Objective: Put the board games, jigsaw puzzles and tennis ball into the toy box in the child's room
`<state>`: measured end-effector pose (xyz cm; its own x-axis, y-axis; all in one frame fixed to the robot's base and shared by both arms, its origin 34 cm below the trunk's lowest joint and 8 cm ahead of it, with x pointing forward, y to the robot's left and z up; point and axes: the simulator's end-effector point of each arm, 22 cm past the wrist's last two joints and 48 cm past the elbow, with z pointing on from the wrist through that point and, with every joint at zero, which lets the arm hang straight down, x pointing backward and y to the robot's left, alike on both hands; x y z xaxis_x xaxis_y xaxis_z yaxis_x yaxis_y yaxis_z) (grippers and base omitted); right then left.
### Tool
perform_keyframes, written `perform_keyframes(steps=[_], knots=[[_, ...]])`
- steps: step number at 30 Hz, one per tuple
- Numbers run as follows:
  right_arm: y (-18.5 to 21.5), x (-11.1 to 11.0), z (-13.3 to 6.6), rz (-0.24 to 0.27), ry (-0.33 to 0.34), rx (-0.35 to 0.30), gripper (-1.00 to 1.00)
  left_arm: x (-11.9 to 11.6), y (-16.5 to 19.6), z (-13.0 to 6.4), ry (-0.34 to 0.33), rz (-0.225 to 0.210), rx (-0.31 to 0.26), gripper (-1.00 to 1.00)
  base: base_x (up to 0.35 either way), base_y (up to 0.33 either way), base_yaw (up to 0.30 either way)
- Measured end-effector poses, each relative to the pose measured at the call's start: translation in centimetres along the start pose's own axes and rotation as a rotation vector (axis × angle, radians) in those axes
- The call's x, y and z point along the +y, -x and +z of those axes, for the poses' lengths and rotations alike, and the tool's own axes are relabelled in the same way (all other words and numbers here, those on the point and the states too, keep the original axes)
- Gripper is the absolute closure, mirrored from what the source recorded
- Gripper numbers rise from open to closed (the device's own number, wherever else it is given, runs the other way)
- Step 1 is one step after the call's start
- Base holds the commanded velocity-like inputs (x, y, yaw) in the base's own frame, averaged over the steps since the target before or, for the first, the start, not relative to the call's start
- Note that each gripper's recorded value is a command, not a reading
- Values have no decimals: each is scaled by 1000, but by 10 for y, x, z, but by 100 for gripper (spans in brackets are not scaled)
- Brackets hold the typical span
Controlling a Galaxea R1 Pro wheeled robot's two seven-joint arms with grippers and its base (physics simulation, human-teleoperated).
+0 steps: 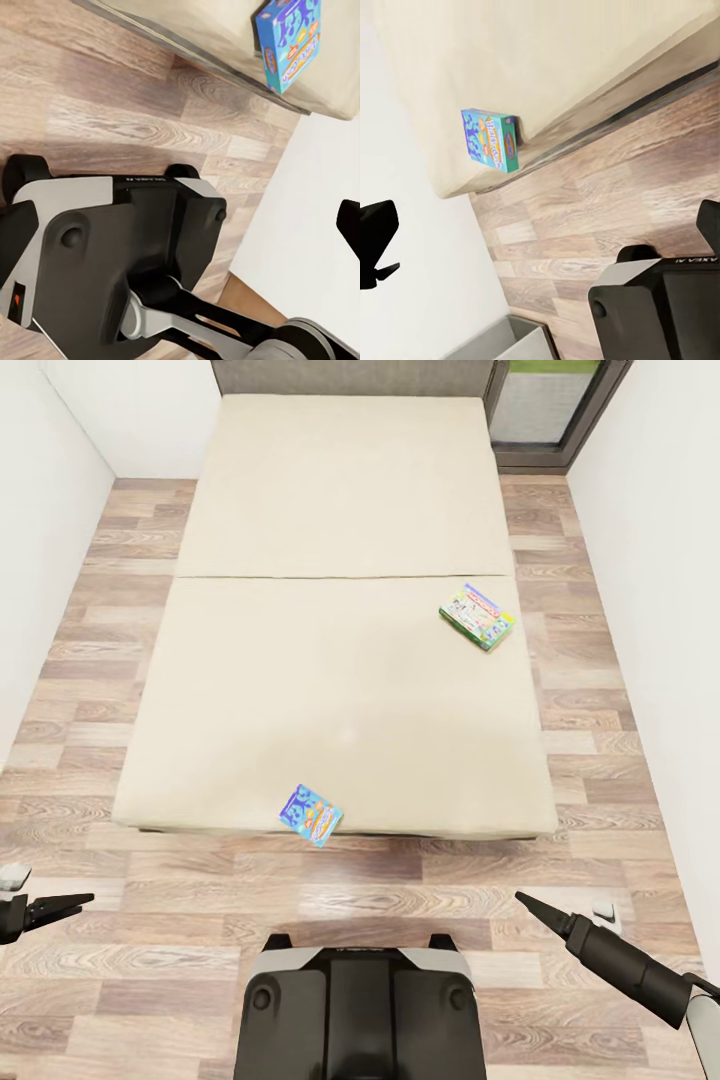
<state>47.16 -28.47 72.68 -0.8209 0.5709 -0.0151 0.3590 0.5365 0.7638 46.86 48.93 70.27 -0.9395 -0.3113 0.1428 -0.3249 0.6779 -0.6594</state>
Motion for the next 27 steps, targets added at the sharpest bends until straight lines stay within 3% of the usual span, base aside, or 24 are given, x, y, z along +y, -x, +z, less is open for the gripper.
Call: perform_keyframes(steps=[27], knots=[[10,16,-5,-26,25,-25,-100,-19,5,1,-33,22,-23,-100,5,0,0]])
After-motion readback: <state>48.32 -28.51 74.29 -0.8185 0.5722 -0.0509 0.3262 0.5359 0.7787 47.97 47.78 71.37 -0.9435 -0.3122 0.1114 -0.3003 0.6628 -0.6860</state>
